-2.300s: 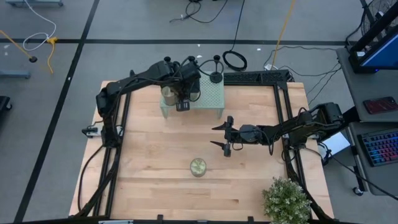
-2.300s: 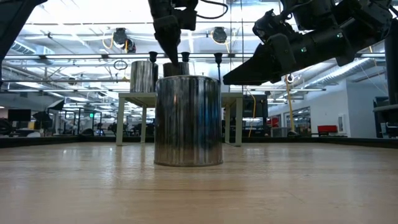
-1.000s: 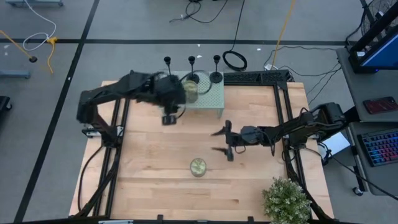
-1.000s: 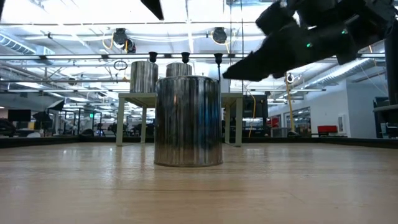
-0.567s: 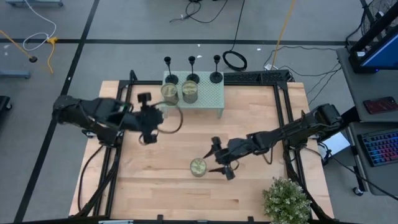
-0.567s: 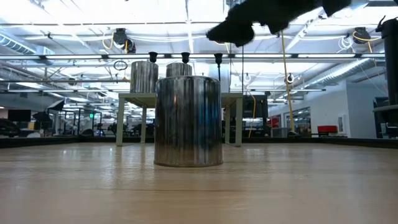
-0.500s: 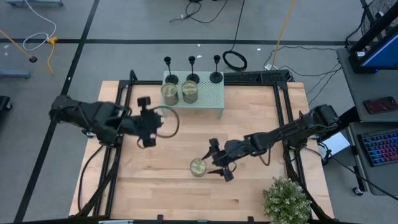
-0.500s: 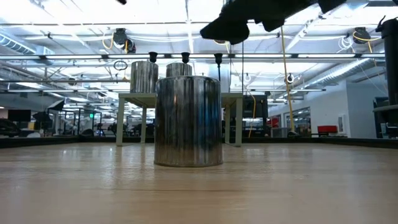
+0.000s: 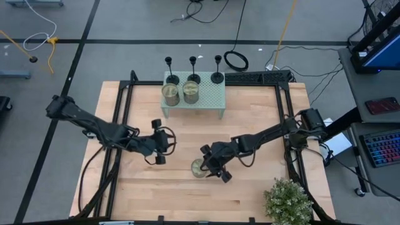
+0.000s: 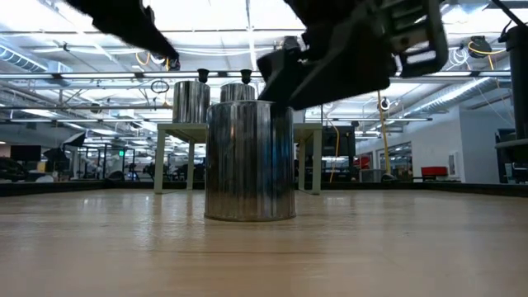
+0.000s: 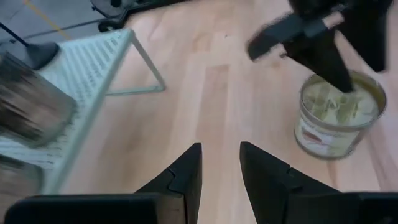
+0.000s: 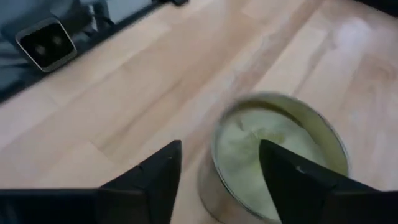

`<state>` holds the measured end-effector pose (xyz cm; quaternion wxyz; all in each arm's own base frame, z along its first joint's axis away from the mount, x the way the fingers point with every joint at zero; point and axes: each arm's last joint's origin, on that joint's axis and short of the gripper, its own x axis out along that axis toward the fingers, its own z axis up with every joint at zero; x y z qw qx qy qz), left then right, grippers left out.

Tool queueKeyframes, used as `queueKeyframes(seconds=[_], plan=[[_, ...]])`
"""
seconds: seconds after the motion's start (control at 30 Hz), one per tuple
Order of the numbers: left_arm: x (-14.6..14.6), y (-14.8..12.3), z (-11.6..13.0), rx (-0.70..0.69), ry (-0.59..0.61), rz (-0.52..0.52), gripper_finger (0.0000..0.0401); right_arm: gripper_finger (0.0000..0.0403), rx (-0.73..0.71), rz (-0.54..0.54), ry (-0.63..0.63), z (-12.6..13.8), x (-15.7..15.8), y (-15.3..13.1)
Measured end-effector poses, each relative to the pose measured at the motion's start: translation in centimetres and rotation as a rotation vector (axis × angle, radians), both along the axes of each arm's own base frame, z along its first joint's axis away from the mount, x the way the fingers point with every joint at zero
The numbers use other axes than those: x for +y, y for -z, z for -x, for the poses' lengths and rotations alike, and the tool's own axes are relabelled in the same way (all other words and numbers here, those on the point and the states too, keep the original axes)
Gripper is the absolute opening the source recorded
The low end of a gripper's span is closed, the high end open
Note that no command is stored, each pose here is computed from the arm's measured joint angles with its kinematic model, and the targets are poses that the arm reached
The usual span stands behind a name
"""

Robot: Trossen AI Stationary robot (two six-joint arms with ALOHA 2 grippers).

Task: Pick & Place candle stick holders
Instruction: Put the scented candle on the shelf

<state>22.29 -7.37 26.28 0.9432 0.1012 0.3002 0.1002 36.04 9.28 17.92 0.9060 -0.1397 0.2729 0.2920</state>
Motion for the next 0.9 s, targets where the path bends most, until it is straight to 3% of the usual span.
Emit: queueKeyframes(seconds=[0.17,0.37,0.5,0.73,0.9], plan=[[0.0,0.8,0.1,-0.015,-0.019,0.05,0.0115,0.015,0.005,0.052,-0.02,0.1,-0.6,0.3],[0.0,0.8,0.1,-0.012,-0.013,0.042,0.0115,0.0064,-0.045,0.194,-0.112,0.2,-0.7,0.4],[0.0,0.8,0.1,-0.011,-0.013,0.042,0.0115,0.0012,-0.029,0.206,-0.122,0.3,-0.8,0.6],[0.0,0.9,0.1,-0.01,-0.011,0.04,0.0115,0.0004,0.038,0.174,-0.017,1.1,-1.2,-0.4],[0.0,0.9,0.1,-0.008,-0.008,0.037,0.0115,0.0003,-0.004,0.232,0.095,3.3,-1.7,-4.6]])
